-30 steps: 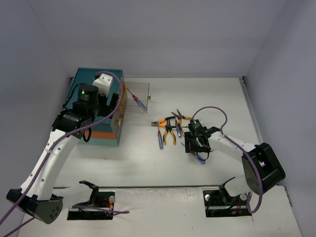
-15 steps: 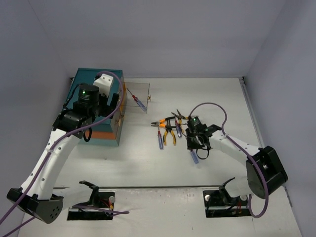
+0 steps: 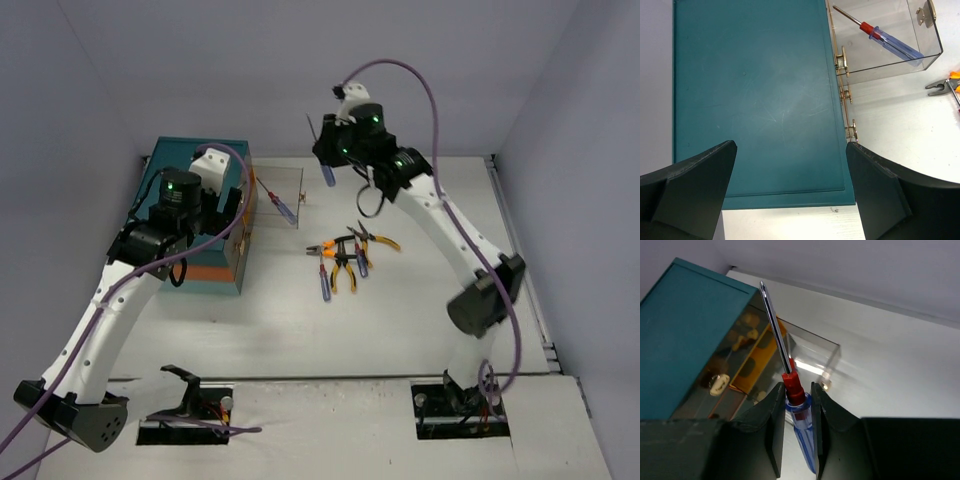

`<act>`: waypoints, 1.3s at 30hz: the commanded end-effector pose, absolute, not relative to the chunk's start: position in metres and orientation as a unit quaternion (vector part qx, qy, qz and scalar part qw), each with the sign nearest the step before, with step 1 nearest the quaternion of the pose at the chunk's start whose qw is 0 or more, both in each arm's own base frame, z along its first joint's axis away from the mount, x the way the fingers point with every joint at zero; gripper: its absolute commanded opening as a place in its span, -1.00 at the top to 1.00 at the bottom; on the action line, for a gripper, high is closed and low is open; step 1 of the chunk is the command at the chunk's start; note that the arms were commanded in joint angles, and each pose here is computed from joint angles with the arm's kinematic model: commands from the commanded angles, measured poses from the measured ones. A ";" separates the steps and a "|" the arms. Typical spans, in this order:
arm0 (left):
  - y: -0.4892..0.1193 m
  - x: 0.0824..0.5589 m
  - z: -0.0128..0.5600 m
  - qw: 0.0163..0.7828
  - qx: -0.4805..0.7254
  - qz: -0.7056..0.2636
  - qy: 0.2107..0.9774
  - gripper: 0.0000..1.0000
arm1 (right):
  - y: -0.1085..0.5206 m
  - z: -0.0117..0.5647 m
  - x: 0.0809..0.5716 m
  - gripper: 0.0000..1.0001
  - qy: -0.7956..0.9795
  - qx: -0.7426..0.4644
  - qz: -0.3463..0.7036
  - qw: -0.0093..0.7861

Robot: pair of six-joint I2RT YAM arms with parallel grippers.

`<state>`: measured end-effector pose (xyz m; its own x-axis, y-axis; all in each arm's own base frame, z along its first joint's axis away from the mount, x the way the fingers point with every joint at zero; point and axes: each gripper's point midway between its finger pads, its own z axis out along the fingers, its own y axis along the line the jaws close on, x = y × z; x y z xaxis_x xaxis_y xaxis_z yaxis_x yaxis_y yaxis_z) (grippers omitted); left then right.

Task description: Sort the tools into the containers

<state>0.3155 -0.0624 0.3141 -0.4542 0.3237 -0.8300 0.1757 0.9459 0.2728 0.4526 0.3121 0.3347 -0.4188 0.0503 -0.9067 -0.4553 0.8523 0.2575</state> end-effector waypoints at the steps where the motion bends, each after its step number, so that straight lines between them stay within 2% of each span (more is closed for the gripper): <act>1: -0.060 0.316 0.350 0.552 0.120 0.071 0.822 -0.78 | 0.376 0.322 0.473 1.00 0.788 -0.176 0.293 0.512; 8: -0.055 0.311 0.350 0.554 0.115 0.076 0.821 -0.79 | 0.434 0.306 0.496 0.97 0.765 -0.184 0.328 0.523; 11: -0.055 0.310 0.348 0.553 0.115 0.076 0.821 -0.78 | 0.440 0.278 0.502 0.77 0.779 -0.176 0.314 0.513; 13: -0.055 0.310 0.348 0.553 0.115 0.077 0.821 -0.79 | 0.437 0.265 0.503 0.51 0.789 -0.172 0.303 0.507; 15: -0.054 0.310 0.348 0.553 0.116 0.079 0.821 -0.79 | 0.431 0.251 0.503 0.36 0.799 -0.170 0.289 0.499; 18: -0.053 0.311 0.348 0.552 0.119 0.084 0.821 -0.79 | 0.421 0.264 0.496 0.05 0.797 -0.172 0.277 0.508; 20: -0.054 0.313 0.349 0.552 0.121 0.084 0.821 -0.79 | 0.409 0.270 0.494 -0.05 0.797 -0.173 0.257 0.518; 21: -0.054 0.313 0.349 0.552 0.121 0.083 0.821 -0.78 | 0.400 0.286 0.492 -0.07 0.792 -0.168 0.248 0.533; 26: -0.058 0.317 0.353 0.555 0.126 0.077 0.819 -0.78 | 0.348 0.292 0.482 -0.04 0.804 -0.146 0.181 0.547; 31: -0.062 0.319 0.351 0.552 0.131 0.071 0.820 -0.79 | 0.288 0.247 0.459 0.04 0.844 -0.117 0.141 0.504; 39: -0.067 0.322 0.344 0.545 0.135 0.064 0.825 -0.79 | 0.210 0.122 0.387 0.18 0.918 -0.067 0.078 0.383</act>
